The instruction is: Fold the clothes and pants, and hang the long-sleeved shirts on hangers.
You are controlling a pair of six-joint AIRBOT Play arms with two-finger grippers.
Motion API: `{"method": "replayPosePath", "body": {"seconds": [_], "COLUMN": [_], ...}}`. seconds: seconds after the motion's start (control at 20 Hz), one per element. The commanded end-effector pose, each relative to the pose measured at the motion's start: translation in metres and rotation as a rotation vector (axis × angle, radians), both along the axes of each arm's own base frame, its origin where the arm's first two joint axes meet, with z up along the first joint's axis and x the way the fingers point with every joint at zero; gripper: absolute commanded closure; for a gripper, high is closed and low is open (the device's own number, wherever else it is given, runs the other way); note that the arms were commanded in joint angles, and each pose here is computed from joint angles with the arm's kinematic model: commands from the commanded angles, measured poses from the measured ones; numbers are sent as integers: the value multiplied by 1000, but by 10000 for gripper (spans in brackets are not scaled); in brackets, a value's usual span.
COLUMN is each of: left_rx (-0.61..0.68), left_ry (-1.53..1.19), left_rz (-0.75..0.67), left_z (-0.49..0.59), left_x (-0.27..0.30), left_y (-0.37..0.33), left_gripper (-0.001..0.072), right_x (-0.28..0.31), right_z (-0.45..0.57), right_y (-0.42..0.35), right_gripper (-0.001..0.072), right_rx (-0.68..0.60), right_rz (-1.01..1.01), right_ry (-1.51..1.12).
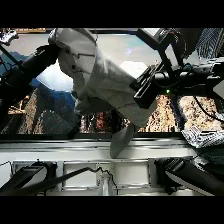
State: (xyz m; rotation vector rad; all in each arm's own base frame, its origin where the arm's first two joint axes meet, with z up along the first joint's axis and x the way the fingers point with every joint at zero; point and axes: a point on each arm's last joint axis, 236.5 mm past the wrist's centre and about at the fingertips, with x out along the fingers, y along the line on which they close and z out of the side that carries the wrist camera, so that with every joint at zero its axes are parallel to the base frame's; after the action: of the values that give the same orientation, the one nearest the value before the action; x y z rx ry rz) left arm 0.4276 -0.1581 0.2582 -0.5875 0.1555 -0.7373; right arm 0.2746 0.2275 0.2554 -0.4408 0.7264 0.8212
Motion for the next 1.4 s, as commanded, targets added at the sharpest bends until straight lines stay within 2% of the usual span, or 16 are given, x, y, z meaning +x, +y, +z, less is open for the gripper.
{"method": "replayPosePath", "body": {"seconds": [0.0,0.05,0.1,0.15,0.2,0.25,0.3,0.5,0.65,0.8,0.85,1.0,1.05,1.2,1.35], "left_rx": [25,35,48,54,50,49,45,45,45,14,5,-3,-4,-4,-6], "left_ry": [14,35,46,45,42,43,48,48,50,97,109,108,108,107,99], "left_rz": [-171,-212,-261,-298,-322,-325,-324,-320,-307,-232,-201,-172,-166,-147,-243], "left_z": [-7,-12,-16,-17,-16,-16,-16,-16,-16,-18,-18,-17,-17,-17,-14], "left_x": [-29,-36,-46,-53,-58,-59,-59,-58,-55,-40,-34,-28,-27,-24,-43], "left_y": [-28,-33,-40,-45,-47,-48,-48,-47,-46,-36,-32,-25,-24,-17,-28], "left_gripper": [674,674,603,410,257,217,217,216,217,237,270,666,688,687,664], "right_x": [30,34,36,38,39,39,38,26,-18,-33,-38,-44,-42,-33,-2], "right_z": [12,15,19,21,23,23,22,17,3,-10,-15,-22,-23,-23,-9], "right_y": [-19,-18,-16,-15,-14,-13,-13,-5,22,14,11,0,-3,-9,-13], "right_gripper": [681,681,681,681,681,681,681,682,681,681,681,681,681,681,681], "right_rx": [-36,-29,-17,-7,0,0,0,21,74,22,0,-51,-63,-81,-45], "right_rz": [-97,-102,-102,-102,-102,-102,-101,-67,80,100,106,101,90,60,-42], "right_ry": [-120,-141,-154,-166,-172,-172,-168,-111,54,126,150,177,170,139,34]}}
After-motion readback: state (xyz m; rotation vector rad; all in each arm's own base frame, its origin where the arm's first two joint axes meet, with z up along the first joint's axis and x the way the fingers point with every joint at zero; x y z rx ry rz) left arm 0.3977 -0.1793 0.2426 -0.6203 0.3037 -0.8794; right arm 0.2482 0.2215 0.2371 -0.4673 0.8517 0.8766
